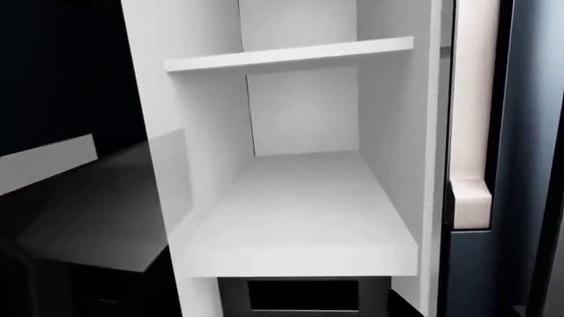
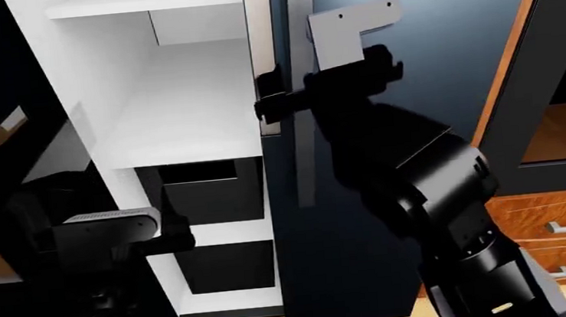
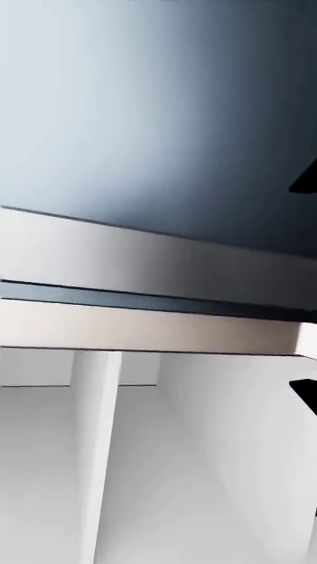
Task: Open the fridge door
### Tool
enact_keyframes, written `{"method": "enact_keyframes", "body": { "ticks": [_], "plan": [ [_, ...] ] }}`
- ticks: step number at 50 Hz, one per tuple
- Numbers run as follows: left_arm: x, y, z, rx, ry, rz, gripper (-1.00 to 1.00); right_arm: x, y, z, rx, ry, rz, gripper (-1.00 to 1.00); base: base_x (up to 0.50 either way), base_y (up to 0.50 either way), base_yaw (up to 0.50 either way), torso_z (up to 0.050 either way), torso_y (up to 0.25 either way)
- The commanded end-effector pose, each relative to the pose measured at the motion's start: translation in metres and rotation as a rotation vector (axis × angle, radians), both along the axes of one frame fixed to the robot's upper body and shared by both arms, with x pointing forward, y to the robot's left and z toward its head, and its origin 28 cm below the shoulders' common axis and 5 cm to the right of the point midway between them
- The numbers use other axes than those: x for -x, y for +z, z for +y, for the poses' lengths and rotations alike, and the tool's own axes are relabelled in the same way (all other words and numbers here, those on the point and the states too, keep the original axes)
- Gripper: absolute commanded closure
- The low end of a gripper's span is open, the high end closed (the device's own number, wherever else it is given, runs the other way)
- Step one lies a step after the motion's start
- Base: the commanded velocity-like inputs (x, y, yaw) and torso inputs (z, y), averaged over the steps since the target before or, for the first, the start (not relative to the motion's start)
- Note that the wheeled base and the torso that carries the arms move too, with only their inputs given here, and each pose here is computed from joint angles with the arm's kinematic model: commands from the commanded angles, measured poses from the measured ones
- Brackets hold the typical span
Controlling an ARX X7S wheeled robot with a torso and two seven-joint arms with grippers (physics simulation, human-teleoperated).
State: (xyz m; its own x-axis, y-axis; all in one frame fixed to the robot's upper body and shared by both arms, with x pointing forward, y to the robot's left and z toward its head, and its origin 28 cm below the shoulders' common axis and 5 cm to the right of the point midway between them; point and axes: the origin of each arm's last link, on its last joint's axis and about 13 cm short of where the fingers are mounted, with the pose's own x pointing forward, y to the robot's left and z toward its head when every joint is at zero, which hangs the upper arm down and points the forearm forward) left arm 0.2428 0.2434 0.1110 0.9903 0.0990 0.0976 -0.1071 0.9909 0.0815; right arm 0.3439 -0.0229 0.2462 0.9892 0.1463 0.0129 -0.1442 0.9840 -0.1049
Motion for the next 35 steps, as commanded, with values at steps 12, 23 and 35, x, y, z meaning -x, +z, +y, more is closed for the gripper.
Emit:
{"method": "enact_keyframes", "body": {
  "ticks": [12, 23, 35],
  "plan": [
    [-0.003, -0.004, -0.003, 0.009, -0.001, 0.018, -1.0, -0.05, -0.009, 0.004, -0.037, -0.008, 0.084, -1.0, 0.0, 0.0, 0.0, 0.0, 0.0],
    [-0.002, -0.005, -0.002, 0.01, 0.004, 0.025, -1.0, -0.069, -0.002, 0.004, -0.035, -0.025, 0.086, -1.0, 0.0, 0.0, 0.0, 0.0, 0.0],
    [0.0, -0.006, 0.001, 0.014, 0.005, 0.028, -1.0, -0.082, 0.0, -0.003, -0.031, -0.059, 0.101, -1.0, 0.0, 0.0, 0.0, 0.0, 0.0]
  ]
}}
